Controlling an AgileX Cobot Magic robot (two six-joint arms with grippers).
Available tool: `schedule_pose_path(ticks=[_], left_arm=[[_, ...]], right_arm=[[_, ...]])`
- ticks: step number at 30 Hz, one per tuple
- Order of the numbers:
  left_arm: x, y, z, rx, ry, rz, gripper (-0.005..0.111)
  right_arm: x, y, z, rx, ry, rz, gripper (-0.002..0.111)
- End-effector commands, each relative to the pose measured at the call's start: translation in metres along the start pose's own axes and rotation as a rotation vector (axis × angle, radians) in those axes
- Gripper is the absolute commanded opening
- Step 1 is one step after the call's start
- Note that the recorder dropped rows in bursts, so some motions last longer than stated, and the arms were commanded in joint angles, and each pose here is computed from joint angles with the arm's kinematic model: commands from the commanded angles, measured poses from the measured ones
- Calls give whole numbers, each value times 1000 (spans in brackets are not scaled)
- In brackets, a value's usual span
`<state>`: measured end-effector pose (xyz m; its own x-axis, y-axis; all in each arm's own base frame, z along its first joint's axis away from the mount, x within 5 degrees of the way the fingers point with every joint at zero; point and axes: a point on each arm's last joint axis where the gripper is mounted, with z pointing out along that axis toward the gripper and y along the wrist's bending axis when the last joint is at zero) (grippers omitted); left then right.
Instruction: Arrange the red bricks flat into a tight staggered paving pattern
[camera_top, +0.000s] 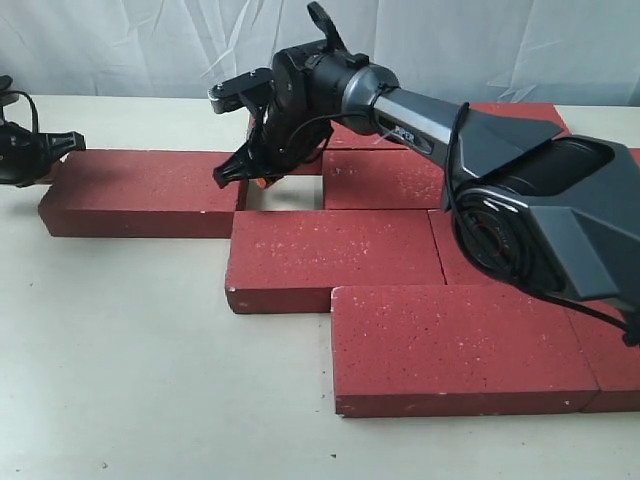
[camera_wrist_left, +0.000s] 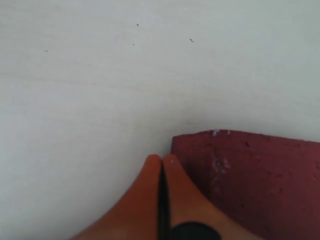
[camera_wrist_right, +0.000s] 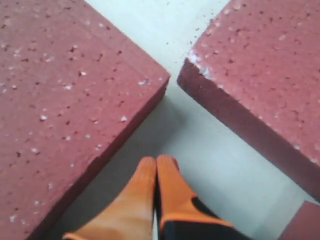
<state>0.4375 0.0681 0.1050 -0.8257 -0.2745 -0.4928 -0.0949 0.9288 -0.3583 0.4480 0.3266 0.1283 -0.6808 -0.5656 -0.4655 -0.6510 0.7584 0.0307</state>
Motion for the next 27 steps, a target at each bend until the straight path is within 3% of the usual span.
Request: schedule_pose_path(ticks=[1, 5, 7, 8, 10, 11, 17, 21, 27], left_arm=[[-1, -9, 1, 23, 1, 0, 0], [-1, -7, 1, 18, -2, 2, 0], [-1, -8, 1, 20, 0, 2, 0], [-1, -8, 1, 19, 1, 4, 0], [0, -8, 1, 26, 7, 4, 0], [0, -8, 1, 28, 9, 4, 0], [0, -9, 1, 34, 15, 4, 0], [0, -9, 1, 34, 15, 4, 0], [0, -9, 1, 34, 14, 2, 0]], right_arm=[[-7, -1, -15, -19, -29, 4, -1], [-20, 8, -47, -52, -37, -19, -1], [-31, 30, -88, -114, -47, -130, -1], [-29, 48, -99, -221, -22, -255, -1], [-23, 72, -92, -372, -10, -368, -1], [-20, 77, -84, -385, 0, -386, -1], [-2, 87, -25, -362, 70, -396, -1], [-3, 76, -18, -236, 72, -410, -1], [-4, 73, -17, -197, 60, -425, -1]])
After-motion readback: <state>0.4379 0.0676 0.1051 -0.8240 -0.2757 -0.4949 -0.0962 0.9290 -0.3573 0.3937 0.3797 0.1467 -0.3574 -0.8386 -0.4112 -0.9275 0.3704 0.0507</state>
